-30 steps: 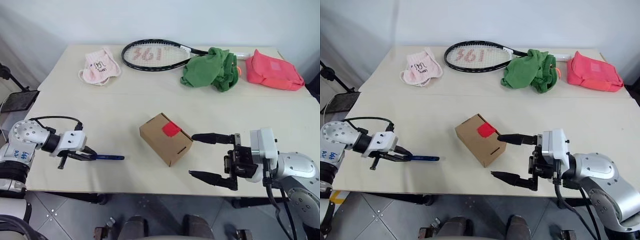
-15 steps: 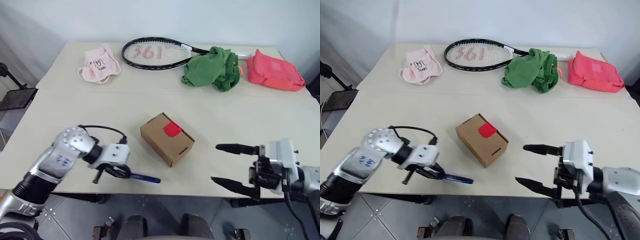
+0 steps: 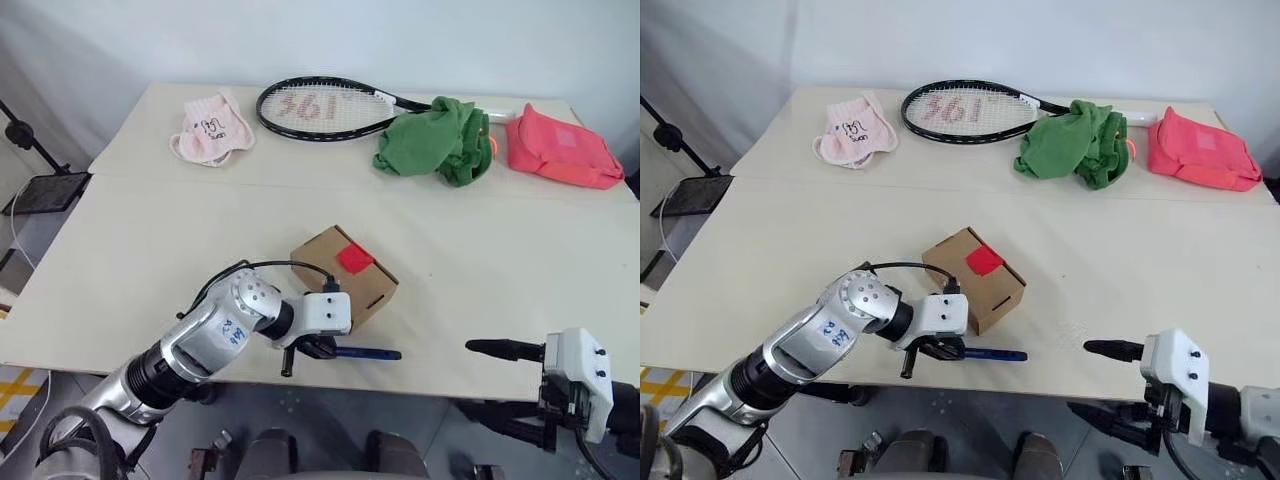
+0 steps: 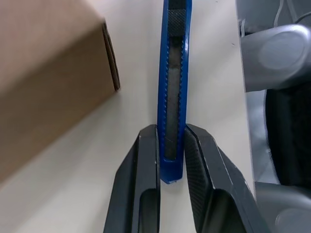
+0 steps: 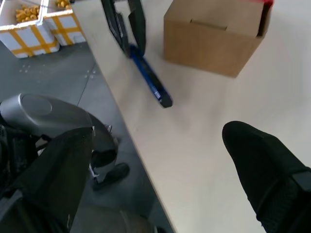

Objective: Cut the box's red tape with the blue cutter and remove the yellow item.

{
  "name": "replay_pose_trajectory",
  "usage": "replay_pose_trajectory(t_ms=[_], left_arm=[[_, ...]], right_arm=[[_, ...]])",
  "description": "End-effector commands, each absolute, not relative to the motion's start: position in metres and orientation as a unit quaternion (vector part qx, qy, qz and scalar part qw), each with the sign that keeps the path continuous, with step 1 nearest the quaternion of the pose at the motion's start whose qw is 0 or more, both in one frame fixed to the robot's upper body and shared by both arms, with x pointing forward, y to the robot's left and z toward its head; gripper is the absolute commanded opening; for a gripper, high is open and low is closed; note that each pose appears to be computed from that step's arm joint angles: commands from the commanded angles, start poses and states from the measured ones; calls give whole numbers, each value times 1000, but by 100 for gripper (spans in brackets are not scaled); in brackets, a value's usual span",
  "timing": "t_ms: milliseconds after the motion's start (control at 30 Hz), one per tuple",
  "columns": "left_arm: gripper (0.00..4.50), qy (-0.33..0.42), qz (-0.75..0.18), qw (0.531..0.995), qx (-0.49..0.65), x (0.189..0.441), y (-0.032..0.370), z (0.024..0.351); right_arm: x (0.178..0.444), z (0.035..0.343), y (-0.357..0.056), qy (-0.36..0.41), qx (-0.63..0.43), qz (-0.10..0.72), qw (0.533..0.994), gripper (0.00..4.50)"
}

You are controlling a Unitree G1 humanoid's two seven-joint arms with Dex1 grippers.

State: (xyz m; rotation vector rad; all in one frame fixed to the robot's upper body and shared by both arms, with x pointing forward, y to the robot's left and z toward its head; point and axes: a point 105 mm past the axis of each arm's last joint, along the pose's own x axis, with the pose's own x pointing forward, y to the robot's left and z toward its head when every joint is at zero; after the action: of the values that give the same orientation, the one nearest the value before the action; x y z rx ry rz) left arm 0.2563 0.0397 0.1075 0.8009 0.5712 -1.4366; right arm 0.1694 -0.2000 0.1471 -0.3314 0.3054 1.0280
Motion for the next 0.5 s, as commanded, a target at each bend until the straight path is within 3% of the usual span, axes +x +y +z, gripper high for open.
replay_pose_trajectory(t_ms=[33,400,500], left_arm=[[39,270,-630,635,357,253,35,100],[39,285,-618,605,413,258,35,104],[39,291,-605,597,440,260,36,104]], right_arm=[[170,150,-188,133,-169,503,837,395],[199,138,-148,143,-179,540,810,16],[208,134,-139,146,-182,541,808,4]])
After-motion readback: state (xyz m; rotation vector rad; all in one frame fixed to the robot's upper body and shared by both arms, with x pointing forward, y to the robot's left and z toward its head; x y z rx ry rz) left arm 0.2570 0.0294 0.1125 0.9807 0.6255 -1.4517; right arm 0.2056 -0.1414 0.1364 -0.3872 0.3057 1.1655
